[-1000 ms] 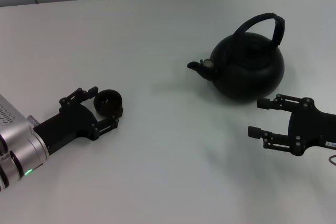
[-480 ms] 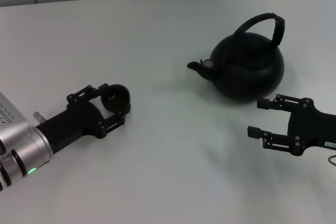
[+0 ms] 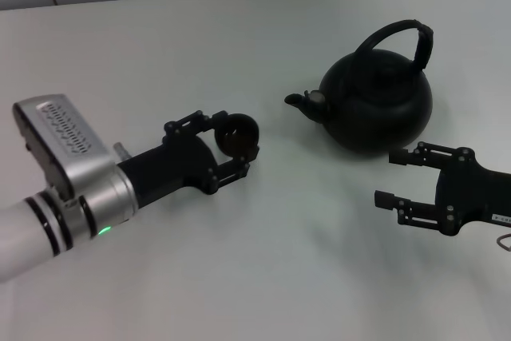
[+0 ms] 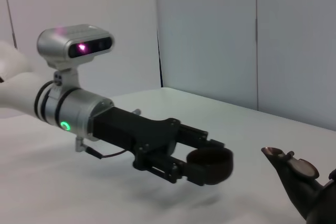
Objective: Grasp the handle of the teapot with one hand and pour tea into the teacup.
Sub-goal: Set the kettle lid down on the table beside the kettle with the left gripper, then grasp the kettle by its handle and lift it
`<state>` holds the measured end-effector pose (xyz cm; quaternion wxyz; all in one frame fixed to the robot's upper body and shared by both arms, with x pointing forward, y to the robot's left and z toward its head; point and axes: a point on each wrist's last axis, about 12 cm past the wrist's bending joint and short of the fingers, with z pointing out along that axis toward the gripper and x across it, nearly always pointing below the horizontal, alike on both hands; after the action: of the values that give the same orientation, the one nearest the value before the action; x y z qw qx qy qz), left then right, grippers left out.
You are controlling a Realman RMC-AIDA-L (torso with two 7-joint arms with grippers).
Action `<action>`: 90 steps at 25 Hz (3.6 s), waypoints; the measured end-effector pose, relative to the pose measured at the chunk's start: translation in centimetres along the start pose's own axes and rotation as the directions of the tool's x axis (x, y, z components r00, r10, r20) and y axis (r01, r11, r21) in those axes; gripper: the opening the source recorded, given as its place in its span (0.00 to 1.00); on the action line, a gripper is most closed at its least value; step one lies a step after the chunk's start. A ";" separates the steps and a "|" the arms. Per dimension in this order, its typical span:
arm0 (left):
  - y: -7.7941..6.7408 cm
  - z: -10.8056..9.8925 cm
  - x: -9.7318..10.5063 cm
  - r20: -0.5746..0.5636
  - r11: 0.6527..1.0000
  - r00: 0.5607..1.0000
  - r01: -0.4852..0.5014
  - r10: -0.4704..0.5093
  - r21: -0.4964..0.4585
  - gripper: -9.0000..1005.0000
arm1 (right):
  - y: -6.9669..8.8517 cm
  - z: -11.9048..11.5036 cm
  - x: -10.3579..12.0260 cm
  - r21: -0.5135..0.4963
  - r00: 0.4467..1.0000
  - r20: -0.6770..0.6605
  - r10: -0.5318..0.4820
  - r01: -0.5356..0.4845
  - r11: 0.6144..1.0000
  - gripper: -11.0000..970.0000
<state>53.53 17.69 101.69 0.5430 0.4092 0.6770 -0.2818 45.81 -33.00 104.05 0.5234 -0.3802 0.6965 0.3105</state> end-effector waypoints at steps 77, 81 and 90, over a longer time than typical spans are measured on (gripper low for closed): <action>-0.6 -16.7 2.7 0.162 0.998 0.985 0.058 -0.053 -0.022 0.86 | 0.0 0.1 0.2 0.013 1.000 -0.005 0.016 -0.016 1.000 0.73; -0.6 -16.9 2.8 0.142 0.999 0.989 0.052 -0.050 -0.008 0.86 | 0.1 0.0 0.4 0.021 1.000 0.000 0.021 -0.021 1.000 0.73; -1.0 -17.0 4.2 0.015 0.999 0.999 0.035 -0.036 0.025 0.86 | 0.3 -0.2 0.5 0.024 1.000 -0.001 0.026 -0.026 0.999 0.73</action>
<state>43.79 32.25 101.84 0.5382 0.4015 0.6763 -0.3029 45.40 -33.11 103.58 0.5235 -0.3651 0.7052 0.3088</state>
